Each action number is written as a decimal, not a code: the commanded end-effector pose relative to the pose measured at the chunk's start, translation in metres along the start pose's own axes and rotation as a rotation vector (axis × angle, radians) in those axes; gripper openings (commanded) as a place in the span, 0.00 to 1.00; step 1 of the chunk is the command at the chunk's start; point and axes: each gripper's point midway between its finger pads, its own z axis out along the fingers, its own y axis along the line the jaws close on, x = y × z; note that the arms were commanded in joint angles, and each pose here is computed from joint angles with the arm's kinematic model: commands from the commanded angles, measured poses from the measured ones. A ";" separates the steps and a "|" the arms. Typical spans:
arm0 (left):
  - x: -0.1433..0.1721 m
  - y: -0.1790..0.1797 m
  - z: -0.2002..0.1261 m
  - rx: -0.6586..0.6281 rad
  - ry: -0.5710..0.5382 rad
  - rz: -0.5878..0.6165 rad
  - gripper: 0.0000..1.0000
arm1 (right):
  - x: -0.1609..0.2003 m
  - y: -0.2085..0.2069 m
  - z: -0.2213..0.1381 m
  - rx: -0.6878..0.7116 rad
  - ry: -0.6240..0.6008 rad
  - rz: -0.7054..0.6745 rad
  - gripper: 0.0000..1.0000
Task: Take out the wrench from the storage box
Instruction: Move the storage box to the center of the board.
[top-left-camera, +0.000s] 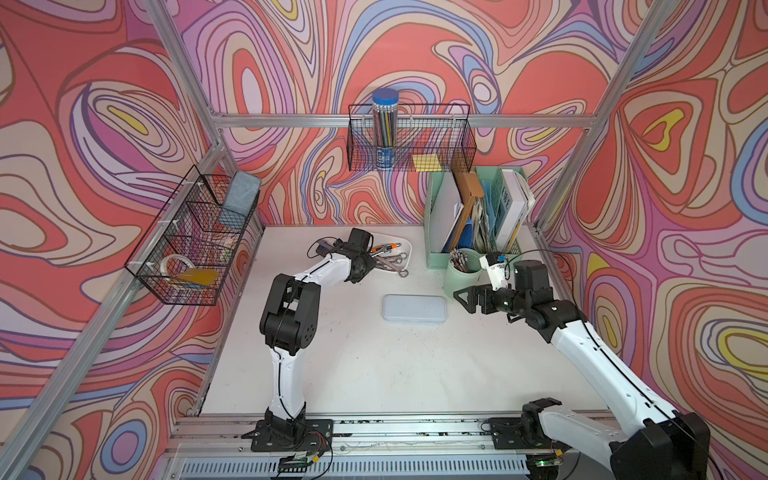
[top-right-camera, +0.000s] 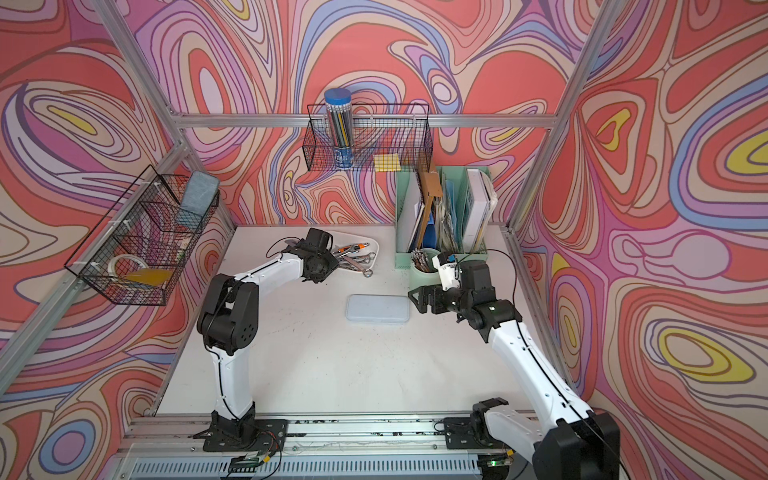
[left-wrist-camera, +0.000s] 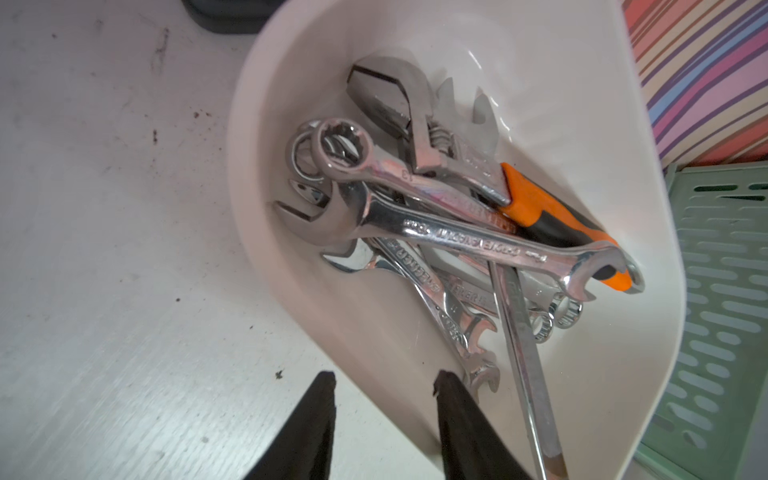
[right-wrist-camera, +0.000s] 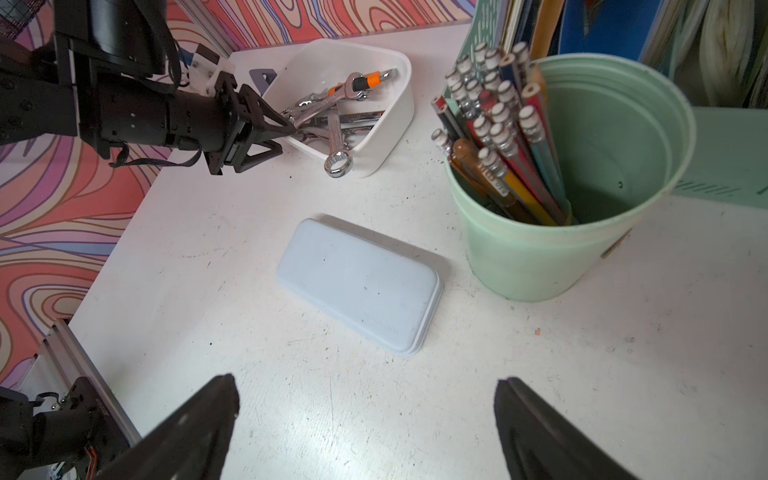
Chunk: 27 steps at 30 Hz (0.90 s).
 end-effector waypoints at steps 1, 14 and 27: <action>0.009 0.011 0.003 -0.057 0.032 0.028 0.41 | -0.004 0.001 0.003 0.000 -0.004 -0.001 0.98; 0.007 0.012 0.008 -0.089 0.046 0.070 0.21 | 0.001 -0.001 0.008 -0.005 0.010 0.003 0.98; -0.008 0.020 0.002 -0.081 0.121 0.213 0.11 | 0.003 -0.003 0.012 -0.004 0.017 0.008 0.98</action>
